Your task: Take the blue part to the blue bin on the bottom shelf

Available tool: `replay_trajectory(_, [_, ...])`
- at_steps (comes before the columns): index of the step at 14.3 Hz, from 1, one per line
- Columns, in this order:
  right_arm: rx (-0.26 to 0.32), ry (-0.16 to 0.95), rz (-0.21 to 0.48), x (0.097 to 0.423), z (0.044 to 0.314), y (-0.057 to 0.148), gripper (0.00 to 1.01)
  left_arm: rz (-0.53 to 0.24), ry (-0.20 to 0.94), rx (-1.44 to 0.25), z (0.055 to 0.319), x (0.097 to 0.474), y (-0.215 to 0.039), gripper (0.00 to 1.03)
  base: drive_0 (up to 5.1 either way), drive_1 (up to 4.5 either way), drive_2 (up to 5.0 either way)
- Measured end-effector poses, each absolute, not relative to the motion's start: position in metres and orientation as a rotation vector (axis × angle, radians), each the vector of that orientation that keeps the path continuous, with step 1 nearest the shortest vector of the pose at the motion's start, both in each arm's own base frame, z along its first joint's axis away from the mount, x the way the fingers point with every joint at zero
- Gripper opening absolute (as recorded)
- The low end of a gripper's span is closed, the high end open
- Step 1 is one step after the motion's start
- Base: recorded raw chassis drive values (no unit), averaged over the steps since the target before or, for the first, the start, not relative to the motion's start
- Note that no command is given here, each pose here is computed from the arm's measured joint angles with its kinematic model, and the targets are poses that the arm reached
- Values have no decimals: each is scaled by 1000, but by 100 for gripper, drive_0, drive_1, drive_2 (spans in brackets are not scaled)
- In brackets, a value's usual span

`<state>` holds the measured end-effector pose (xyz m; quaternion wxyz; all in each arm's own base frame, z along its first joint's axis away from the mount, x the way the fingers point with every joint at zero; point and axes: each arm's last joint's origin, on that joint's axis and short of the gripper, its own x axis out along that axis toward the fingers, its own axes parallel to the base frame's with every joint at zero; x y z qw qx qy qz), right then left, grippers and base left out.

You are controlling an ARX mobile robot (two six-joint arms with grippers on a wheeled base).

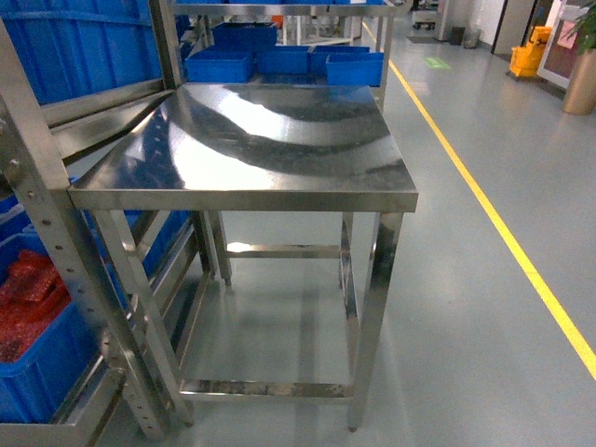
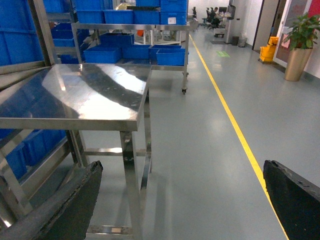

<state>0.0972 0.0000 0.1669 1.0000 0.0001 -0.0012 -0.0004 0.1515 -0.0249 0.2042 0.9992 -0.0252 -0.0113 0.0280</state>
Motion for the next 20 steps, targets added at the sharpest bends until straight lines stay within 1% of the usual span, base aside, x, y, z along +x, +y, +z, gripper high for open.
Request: replay_trajectory(20, [0, -1, 0, 97, 167, 0, 98, 60, -26, -51, 204, 152, -25, 44, -472, 239, 239])
